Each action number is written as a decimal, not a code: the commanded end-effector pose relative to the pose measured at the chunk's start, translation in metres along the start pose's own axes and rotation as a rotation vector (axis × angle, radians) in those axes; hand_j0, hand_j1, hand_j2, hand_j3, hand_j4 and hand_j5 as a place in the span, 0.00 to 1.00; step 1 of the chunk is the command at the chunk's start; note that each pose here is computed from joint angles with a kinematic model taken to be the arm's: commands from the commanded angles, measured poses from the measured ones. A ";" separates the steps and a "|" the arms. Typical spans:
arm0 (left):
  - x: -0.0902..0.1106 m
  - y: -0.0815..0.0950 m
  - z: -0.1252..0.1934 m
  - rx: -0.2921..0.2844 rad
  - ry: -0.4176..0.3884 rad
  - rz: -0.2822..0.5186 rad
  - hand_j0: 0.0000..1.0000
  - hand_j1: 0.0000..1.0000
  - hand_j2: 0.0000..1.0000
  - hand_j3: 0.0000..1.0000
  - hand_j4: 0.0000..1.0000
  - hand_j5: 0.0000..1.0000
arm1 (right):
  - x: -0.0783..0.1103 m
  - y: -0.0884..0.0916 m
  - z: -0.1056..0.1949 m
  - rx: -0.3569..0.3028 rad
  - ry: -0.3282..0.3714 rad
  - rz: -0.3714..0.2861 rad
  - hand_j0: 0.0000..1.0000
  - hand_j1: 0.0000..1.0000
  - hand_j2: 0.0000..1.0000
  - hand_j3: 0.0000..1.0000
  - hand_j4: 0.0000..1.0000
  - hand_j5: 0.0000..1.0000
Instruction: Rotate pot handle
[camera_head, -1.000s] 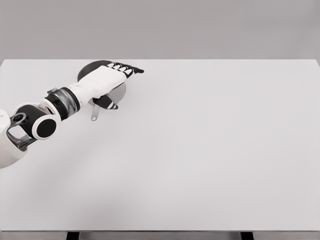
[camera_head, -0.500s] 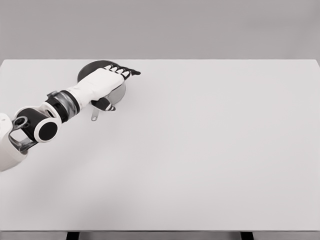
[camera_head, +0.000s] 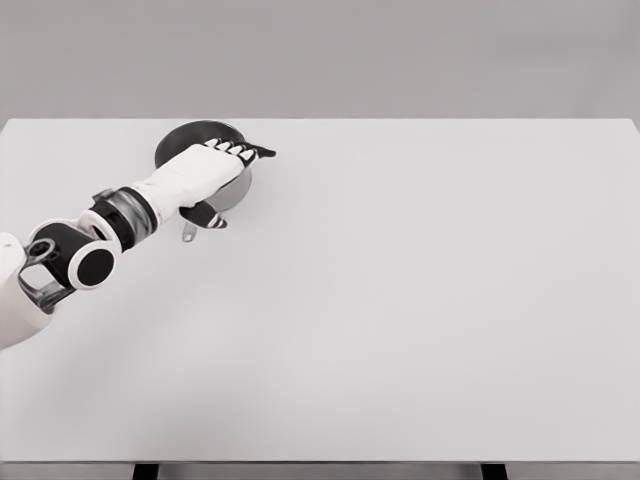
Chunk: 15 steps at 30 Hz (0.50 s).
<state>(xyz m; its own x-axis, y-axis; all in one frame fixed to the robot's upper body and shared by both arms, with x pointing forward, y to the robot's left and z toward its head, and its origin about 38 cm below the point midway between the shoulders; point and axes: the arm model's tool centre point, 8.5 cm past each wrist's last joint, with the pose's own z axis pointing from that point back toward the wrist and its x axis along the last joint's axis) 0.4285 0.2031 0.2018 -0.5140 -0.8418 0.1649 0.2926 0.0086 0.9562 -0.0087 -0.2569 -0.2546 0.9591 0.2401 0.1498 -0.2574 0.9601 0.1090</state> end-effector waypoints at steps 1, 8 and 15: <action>-0.003 0.001 0.001 0.001 0.008 -0.005 1.00 1.00 1.00 1.00 1.00 1.00 | 0.000 0.000 0.000 0.000 0.000 0.000 1.00 1.00 1.00 1.00 1.00 1.00; 0.003 0.002 -0.004 0.017 -0.001 -0.030 1.00 1.00 1.00 1.00 1.00 1.00 | 0.000 0.000 0.000 0.000 0.000 0.000 1.00 1.00 1.00 1.00 1.00 1.00; 0.004 -0.003 -0.011 0.011 0.000 -0.014 1.00 1.00 1.00 1.00 1.00 1.00 | 0.000 0.000 0.000 0.000 0.000 0.000 1.00 1.00 1.00 1.00 1.00 1.00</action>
<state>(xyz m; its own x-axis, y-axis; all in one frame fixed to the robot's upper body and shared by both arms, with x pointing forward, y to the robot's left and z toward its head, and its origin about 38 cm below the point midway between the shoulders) 0.4340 0.1950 0.1972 -0.5159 -0.8433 0.1509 0.2776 0.0021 0.9607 -0.0087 -0.2569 -0.2546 0.9591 0.2401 0.1498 -0.2574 0.9601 0.1090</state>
